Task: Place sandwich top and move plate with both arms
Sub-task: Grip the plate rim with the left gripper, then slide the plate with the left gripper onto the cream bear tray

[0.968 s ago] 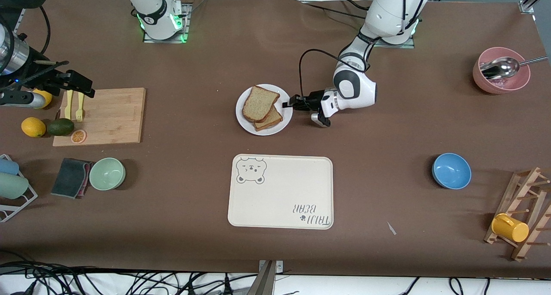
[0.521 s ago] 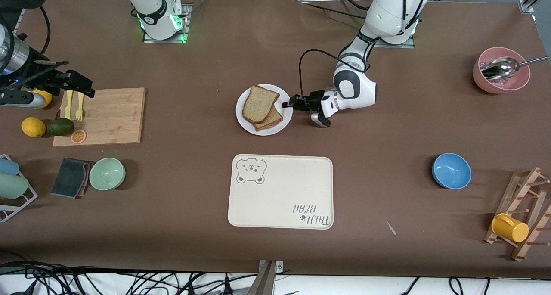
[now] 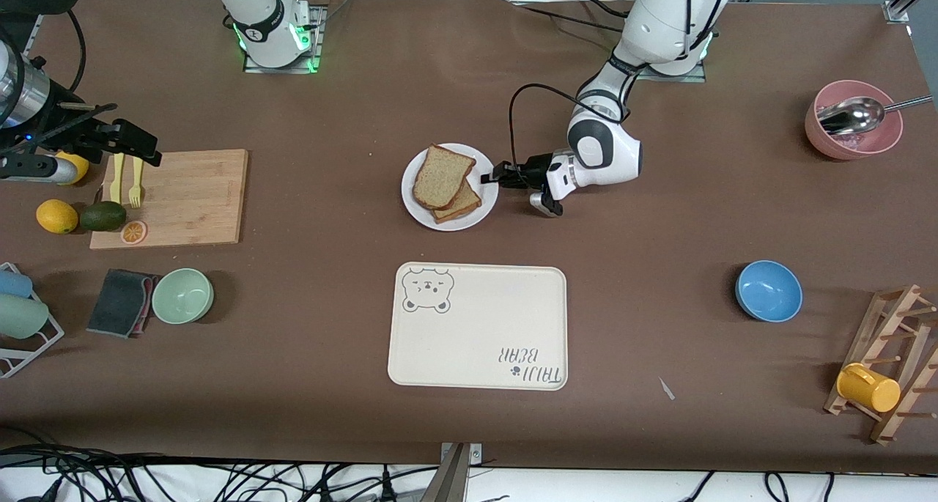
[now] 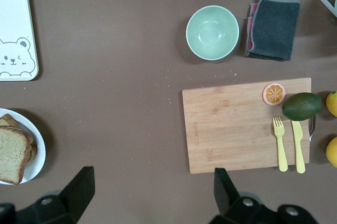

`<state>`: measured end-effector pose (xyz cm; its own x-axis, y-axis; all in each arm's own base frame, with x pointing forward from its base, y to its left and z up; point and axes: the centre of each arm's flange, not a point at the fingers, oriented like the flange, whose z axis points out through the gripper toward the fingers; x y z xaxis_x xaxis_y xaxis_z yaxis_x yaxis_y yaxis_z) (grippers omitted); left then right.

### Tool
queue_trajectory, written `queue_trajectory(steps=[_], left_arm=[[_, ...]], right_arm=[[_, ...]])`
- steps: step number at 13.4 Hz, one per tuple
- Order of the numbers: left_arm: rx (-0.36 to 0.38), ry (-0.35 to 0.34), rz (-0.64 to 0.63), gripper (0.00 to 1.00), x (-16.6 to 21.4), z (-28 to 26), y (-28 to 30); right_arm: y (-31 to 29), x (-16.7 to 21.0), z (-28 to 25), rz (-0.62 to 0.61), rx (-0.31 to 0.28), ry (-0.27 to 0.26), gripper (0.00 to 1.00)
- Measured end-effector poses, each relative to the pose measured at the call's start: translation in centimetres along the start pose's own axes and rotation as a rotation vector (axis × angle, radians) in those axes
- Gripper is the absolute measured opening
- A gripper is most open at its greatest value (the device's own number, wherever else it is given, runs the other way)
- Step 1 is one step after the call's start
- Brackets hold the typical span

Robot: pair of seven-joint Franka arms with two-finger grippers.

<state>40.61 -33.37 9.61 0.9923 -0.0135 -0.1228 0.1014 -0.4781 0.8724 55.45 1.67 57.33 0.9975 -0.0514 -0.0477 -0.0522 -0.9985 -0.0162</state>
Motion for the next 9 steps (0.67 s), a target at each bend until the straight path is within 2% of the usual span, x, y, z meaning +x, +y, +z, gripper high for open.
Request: queue_trajectory(steps=[9], left_arm=[[-0.024,0.042,-0.055,0.04,2.4,-1.0,1.1]], right_arm=[[0.0,0.0,0.0,0.000,0.000,0.000,1.00]])
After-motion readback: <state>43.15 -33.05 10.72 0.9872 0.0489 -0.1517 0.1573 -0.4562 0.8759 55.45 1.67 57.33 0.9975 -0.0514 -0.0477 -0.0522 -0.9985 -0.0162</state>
